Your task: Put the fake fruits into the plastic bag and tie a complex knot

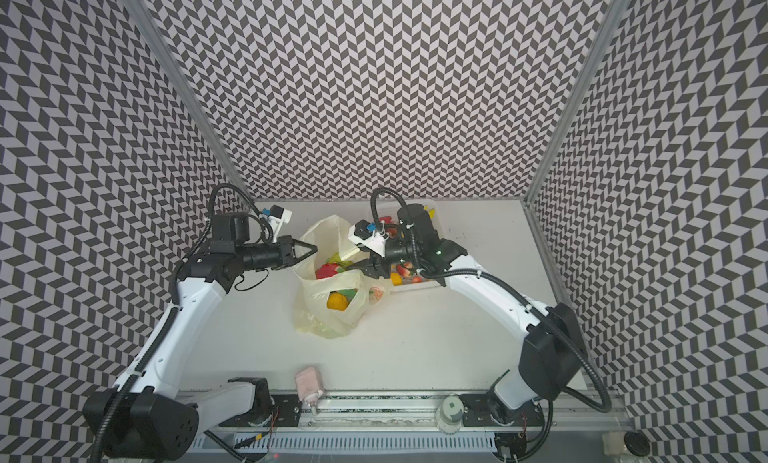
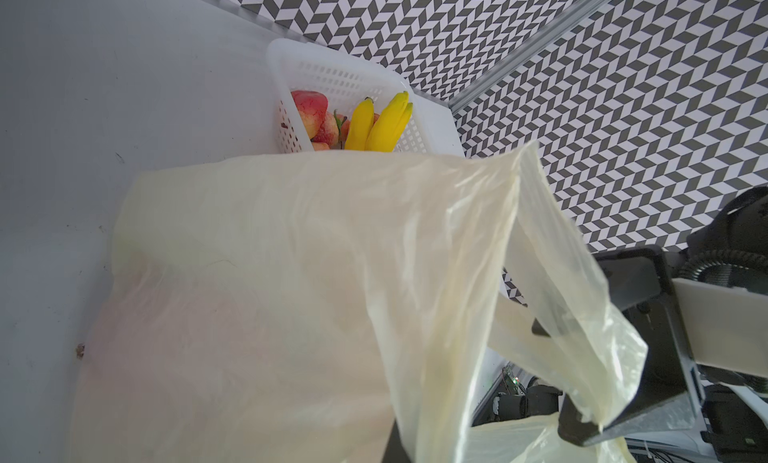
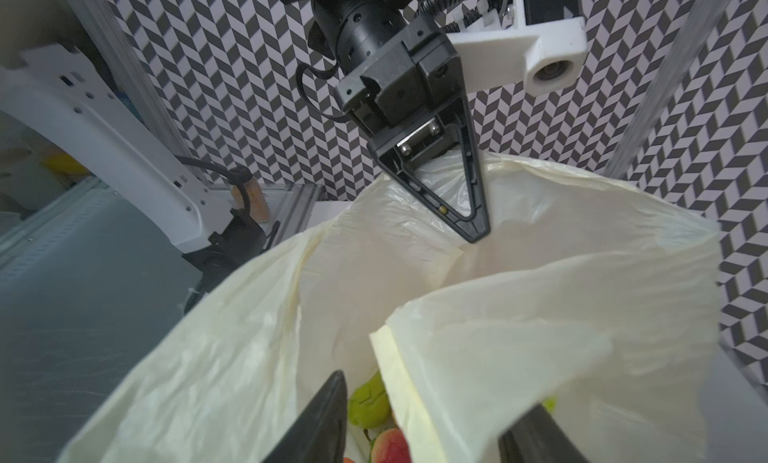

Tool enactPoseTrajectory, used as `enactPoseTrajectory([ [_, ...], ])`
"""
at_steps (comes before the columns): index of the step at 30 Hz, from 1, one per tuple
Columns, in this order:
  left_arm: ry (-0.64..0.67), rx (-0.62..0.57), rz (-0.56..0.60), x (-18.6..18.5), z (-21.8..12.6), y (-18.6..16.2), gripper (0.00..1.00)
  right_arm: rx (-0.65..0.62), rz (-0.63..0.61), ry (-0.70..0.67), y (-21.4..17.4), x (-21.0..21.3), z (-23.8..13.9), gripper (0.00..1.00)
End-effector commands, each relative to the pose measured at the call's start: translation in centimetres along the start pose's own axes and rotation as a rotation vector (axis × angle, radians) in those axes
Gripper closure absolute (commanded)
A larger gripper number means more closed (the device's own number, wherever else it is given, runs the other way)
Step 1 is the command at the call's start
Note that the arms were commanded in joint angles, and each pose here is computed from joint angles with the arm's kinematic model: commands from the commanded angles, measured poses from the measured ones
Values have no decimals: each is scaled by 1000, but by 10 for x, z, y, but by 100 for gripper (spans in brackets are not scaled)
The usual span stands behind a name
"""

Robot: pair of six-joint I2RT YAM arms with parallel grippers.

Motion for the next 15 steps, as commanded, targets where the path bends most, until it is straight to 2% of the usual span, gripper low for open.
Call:
enactPoseTrajectory([
  [1, -24, -7, 44, -6, 0, 0, 100, -82, -78, 52, 25, 6, 2, 60],
  [4, -24, -8, 45, -5, 0, 0, 100, -108, -76, 67, 31, 10, -1, 74],
  [8, -25, -11, 50, -5, 0, 1, 100, -147, -68, 81, 40, 15, -5, 98],
  [11, -30, -17, 59, -8, -2, 2, 99, -158, -60, 70, 43, 16, -8, 100],
  [15, -32, -52, 95, -17, -8, 7, 91, -151, -41, 3, 42, 8, -10, 100],
])
Point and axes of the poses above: each gripper's point midway between its finger pads, its own z axis out along the fingers, its own x axis along the line the jaws close on, y = z × x, the point moved 3 cm from there along -z, back along the fingers, and after that the axes turned 3 degrees about -z, right-handed, at the moved point
